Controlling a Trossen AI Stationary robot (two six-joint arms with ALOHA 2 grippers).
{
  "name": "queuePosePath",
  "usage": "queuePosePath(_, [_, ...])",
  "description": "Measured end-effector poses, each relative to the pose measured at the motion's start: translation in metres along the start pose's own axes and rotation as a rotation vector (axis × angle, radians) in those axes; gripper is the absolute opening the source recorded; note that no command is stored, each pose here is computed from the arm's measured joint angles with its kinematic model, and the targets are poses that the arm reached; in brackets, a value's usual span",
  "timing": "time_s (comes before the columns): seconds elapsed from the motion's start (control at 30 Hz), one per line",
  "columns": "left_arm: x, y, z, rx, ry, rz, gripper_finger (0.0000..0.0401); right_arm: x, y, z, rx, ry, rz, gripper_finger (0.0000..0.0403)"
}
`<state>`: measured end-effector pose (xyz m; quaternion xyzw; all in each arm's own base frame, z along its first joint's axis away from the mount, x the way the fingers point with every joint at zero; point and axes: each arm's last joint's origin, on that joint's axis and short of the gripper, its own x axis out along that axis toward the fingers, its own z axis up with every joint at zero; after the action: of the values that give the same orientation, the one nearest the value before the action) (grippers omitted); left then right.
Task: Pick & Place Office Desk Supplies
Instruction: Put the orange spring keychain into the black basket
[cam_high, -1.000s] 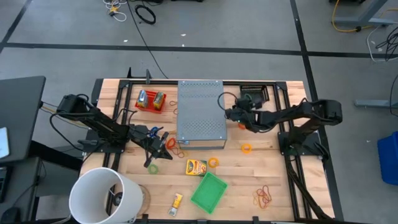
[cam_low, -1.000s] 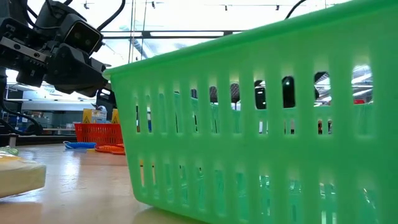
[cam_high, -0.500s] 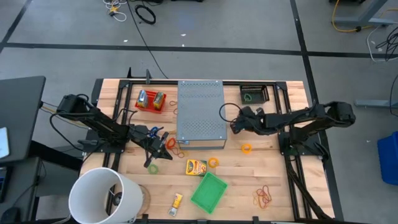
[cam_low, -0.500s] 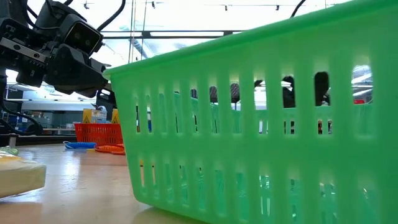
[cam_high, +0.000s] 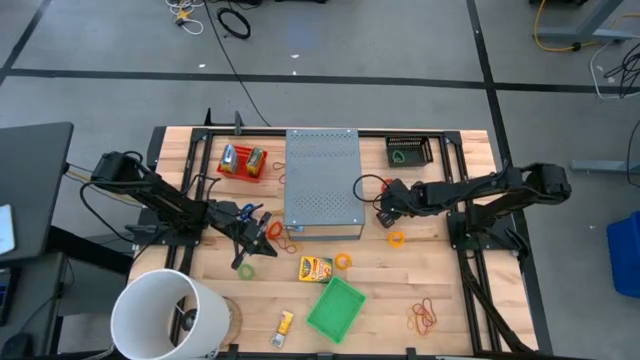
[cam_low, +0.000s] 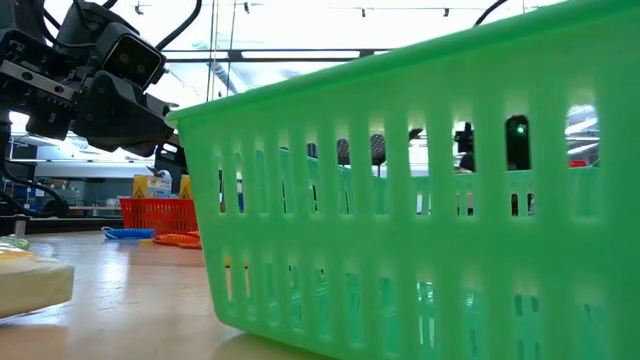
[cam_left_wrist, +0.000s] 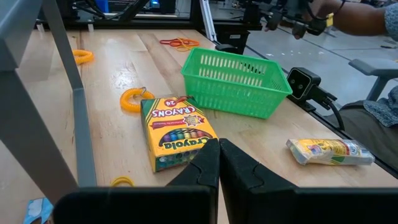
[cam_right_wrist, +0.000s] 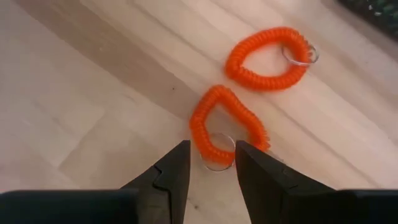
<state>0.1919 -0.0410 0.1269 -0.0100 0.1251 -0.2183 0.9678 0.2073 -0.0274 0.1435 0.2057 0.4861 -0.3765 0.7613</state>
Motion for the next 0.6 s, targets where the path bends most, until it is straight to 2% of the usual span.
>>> queuePosePath(0.6, [0.0,0.0,0.0,0.0,0.0,0.0,0.0008,-0.0001,0.0042,0.0036,-0.121,-0.028,0.052,0.0133])
